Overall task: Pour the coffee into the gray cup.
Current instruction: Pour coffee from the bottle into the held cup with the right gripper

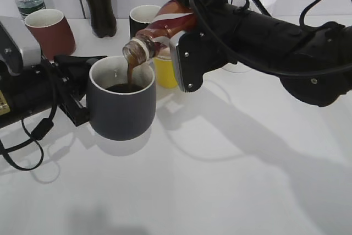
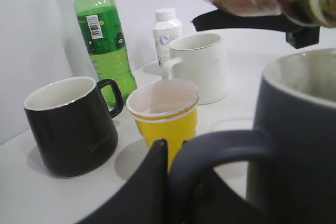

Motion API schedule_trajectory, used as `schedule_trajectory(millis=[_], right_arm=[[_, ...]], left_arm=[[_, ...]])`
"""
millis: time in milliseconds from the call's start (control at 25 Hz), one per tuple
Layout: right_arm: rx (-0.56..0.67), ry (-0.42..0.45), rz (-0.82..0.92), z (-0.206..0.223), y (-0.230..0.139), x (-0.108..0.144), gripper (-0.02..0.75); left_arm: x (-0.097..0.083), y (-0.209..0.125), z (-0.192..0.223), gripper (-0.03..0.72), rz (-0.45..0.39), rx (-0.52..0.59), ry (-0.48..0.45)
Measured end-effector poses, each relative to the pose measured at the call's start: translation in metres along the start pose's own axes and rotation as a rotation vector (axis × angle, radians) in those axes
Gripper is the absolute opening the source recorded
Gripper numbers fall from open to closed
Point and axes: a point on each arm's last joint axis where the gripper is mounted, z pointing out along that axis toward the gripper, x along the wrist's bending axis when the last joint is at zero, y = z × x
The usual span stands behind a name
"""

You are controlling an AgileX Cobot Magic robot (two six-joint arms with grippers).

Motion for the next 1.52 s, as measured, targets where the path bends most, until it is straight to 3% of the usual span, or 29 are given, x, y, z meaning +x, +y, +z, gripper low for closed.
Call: schedule_trajectory(millis=[840, 1120, 1520], right_arm=[[0.002, 0.0, 0.037, 0.0, 0.0, 0.0, 0.528], [-0.031, 0.094, 0.366, 0.001, 0.02, 0.007, 0.528], [-0.011, 0.102, 1.123, 0.001, 0.025, 0.005, 0.528]], left_arm=[[0.002, 0.0, 0.0, 0.045, -0.009, 0.0, 0.019], [0.004, 0.0, 0.0, 0.045, -0.017, 0.002, 0.039], [0.004, 0.0, 0.0, 0.045, -0.017, 0.003, 0.04]])
